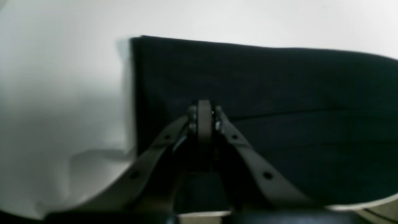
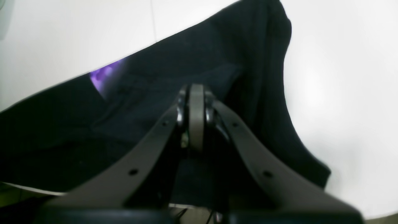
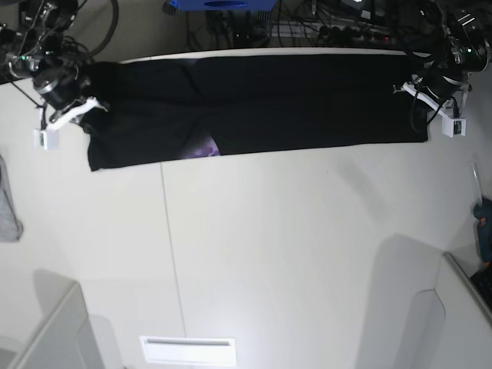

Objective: Fold the T-shirt properly
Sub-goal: 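Lay the folded hem at the collar edge and open both grippers, then grasp both ends of the folded black strip and straighten it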

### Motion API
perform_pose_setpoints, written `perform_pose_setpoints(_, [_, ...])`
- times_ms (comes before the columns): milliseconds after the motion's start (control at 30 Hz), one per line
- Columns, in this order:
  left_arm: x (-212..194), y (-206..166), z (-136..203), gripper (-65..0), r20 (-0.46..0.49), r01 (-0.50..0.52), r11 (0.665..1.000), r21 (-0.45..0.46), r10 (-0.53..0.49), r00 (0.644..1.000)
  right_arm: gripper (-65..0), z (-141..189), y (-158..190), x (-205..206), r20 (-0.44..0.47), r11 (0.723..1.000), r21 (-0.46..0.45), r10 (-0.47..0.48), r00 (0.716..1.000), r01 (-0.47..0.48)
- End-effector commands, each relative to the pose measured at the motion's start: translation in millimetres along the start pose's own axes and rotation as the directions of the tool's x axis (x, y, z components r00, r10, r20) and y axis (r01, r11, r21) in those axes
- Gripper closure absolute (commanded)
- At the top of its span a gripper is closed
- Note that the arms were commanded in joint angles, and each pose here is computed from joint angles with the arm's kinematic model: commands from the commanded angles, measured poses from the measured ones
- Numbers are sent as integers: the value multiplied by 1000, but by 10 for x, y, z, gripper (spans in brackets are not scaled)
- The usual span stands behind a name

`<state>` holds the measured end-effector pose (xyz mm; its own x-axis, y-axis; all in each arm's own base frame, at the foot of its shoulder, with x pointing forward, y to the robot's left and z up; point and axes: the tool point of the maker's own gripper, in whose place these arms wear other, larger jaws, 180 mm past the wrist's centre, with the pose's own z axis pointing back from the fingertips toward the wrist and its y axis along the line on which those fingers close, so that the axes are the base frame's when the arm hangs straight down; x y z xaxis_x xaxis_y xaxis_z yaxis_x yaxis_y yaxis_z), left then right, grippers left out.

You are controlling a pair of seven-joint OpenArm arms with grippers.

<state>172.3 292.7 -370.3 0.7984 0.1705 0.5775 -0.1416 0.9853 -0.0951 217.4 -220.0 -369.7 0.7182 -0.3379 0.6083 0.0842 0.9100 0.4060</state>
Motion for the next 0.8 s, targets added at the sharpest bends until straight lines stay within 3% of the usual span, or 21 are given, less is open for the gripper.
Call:
perform_pose_setpoints(0, [59, 22, 22, 0, 17, 17, 1000, 14, -17, 1000, 0, -26, 35, 61, 18, 1000, 22, 7, 1000, -7])
perform_pose_setpoints(200, [-183, 171, -155, 0, -71, -2, 998, 68, 7, 997, 0, -275, -253, -217, -106, 994, -92, 48, 993, -58])
perform_pose_setpoints(467, [-382, 26, -502, 0, -101, 16, 1000, 23, -14, 995, 0, -405, -493, -409, -107, 987, -158, 13, 994, -30])
perform_pose_setpoints(767, [-71, 7, -688, 0, -66, 33, 999, 38, -30, 997, 0, -576, -469, -105, -38, 989, -148, -6, 999, 0])
